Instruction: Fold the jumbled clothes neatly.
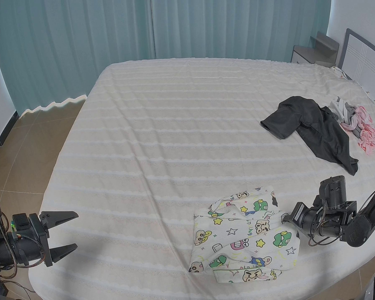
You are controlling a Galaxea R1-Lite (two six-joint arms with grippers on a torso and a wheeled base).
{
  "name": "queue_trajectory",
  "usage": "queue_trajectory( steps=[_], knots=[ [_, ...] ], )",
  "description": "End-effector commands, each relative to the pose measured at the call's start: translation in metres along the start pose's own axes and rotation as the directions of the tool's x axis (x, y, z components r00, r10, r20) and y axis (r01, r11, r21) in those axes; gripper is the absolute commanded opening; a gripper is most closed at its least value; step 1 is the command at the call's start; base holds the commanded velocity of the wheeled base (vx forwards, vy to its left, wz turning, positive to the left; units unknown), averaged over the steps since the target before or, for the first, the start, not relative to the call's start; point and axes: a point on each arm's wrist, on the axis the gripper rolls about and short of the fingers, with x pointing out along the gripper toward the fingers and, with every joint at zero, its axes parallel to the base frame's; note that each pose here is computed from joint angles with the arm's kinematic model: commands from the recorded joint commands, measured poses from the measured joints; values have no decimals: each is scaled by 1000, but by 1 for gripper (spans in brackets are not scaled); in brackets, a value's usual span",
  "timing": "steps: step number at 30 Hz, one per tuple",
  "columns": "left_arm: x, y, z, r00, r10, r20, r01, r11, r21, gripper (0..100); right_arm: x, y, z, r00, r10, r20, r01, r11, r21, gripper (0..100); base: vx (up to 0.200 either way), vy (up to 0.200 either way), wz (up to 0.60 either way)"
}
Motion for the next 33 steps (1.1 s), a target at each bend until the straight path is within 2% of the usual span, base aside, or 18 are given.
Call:
queue_trajectory(
  steps=[1,6,9,10,12,15,18,19,22,24,25,27,28,29,30,31,32,33],
  knots=[
    [0,0,0,1000,0,0,0,1000,-1,100,0,-8,-2,1000,-29,-10,29,1000,-1,0,0,0,0],
    [0,1,-1,1000,1,-4,-1,1000,-2,100,1,-14,-9,998,-50,-47,48,998,-47,0,0,0,0],
    [0,0,-1,1000,-2,-5,2,1000,5,100,4,-15,-5,998,-52,-34,50,997,-55,0,0,0,0],
    [0,-1,-1,1000,-6,-7,6,1000,9,100,5,-18,-2,998,-57,-26,56,997,-50,100,0,0,0],
    [2,-3,-1,1000,-13,-20,14,1000,22,100,5,-20,0,998,-57,-21,55,997,-55,100,0,0,0],
    [10,-25,1,995,-70,-74,78,990,114,100,-1,-26,-8,997,-56,-59,50,994,-99,100,0,0,0],
    [22,-43,6,987,-99,-122,124,970,208,100,-5,-31,-13,996,-60,-66,51,991,-124,100,0,0,0],
    [34,-50,6,981,-86,-172,128,959,252,100,-5,-34,-15,996,-63,-67,54,991,-126,100,0,0,0],
    [72,-52,9,962,-6,-272,94,946,309,100,-4,-40,-18,995,-73,-69,64,990,-124,100,0,0,0],
    [101,-45,12,948,58,-314,61,933,356,100,-4,-45,-22,993,-86,-82,75,988,-136,100,0,0,0],
    [103,-44,12,946,63,-317,59,931,360,100,-5,-45,-23,993,-88,-84,76,987,-139,100,0,0,0],
    [132,-30,8,918,142,-371,37,899,436,100,-6,-53,-29,986,-119,-113,94,974,-204,100,0,0,0],
    [134,-29,7,915,146,-375,37,898,439,100,-6,-53,-29,986,-120,-113,95,974,-207,100,0,0,0],
    [153,-21,3,893,186,-410,32,883,469,100,-2,-57,-30,983,-136,-123,104,967,-232,100,0,0,0],
    [154,-20,3,891,188,-412,31,882,470,100,-2,-57,-30,983,-136,-123,104,967,-232,100,0,0,0],
    [173,-15,-1,870,215,-443,25,879,476,100,1,-59,-30,984,-133,-119,103,967,-234,100,0,0,0],
    [173,-15,-1,870,215,-443,25,879,476,100,1,-59,-30,984,-133,-119,103,967,-234,100,0,0,0],
    [192,-12,-6,859,240,-452,15,871,491,100,4,-61,-31,983,-128,-128,96,968,-232,100,0,0,0]
  ],
)
